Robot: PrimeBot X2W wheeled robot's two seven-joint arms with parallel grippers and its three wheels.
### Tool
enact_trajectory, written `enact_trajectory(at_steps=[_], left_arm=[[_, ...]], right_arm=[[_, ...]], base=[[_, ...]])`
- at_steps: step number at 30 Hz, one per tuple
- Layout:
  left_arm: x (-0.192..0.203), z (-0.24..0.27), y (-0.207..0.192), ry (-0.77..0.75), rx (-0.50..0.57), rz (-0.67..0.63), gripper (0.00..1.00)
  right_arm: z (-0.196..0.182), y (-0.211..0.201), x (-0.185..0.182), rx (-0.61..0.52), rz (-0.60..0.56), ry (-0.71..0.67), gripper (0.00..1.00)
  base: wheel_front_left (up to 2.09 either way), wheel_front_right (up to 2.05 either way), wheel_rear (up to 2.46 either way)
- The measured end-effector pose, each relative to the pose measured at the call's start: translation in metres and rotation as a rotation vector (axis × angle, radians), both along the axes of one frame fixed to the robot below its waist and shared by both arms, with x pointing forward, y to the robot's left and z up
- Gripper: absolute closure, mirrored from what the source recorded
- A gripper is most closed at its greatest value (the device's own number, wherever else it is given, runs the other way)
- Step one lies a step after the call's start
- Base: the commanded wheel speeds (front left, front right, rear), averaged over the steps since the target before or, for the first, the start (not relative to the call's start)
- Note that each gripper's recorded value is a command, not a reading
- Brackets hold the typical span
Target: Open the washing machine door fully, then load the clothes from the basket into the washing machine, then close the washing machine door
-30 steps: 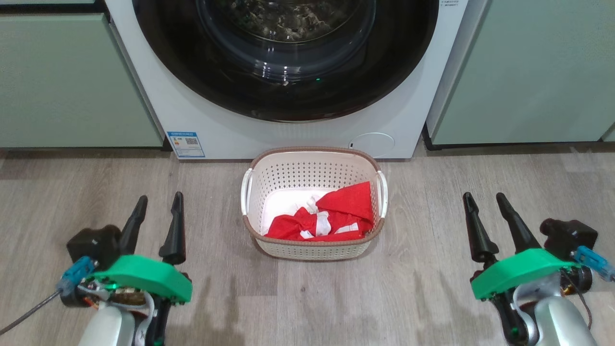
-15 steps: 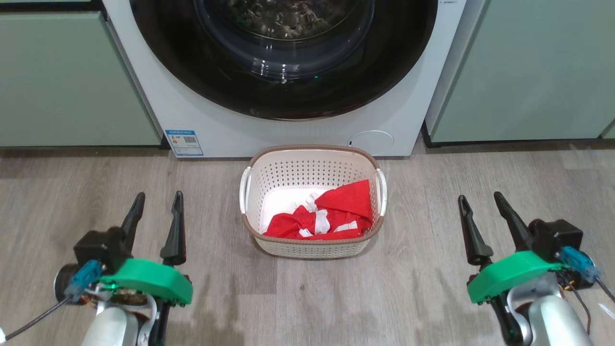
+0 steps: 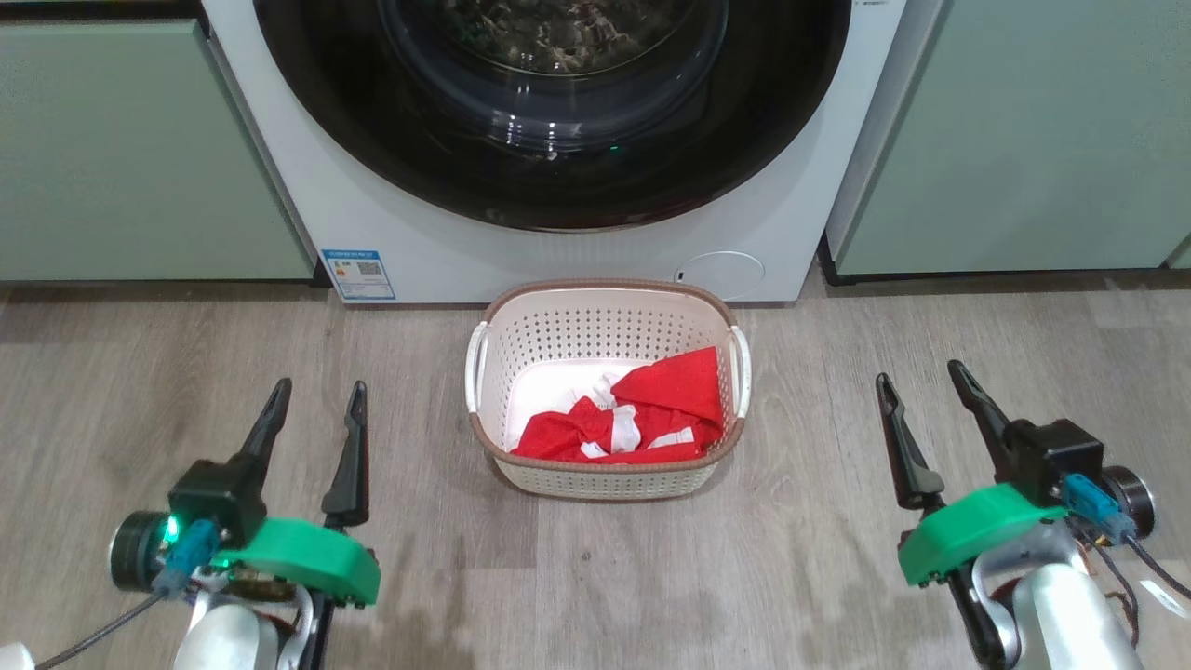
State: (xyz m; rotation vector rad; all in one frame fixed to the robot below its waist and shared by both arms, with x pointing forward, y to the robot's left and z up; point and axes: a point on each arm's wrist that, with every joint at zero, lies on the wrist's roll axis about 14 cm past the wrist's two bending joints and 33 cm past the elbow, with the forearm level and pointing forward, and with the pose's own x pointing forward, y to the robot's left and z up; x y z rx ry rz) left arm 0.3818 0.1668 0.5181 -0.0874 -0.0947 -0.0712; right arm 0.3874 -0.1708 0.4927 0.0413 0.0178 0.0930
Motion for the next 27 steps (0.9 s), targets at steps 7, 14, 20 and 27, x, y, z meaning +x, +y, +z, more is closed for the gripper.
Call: enact_trajectory(at_steps=[7, 14, 20, 27], left_arm=[[-0.001, -0.003, 0.002, 0.001, 0.022, 0.006, 0.0], [-0.001, -0.009, 0.001, 0.021, 0.007, 0.006, 0.0], [0.0, -0.011, 0.002, 0.027, 0.006, 0.012, 0.0], [0.0, -0.012, 0.002, 0.03, 0.005, 0.011, 0.0]], right_arm=[[0.005, 0.002, 0.002, -0.029, 0.01, -0.02, 0.0], [0.003, 0.001, 0.002, -0.011, 0.005, -0.02, 0.0], [0.002, 0.001, 0.002, -0.011, 0.003, -0.017, 0.0], [0.001, 0.001, 0.001, -0.01, 0.003, -0.015, 0.0]], base=[[0.0, 0.0, 0.0], [0.0, 0.0, 0.0], [0.0, 0.0, 0.0], [0.0, 0.0, 0.0]])
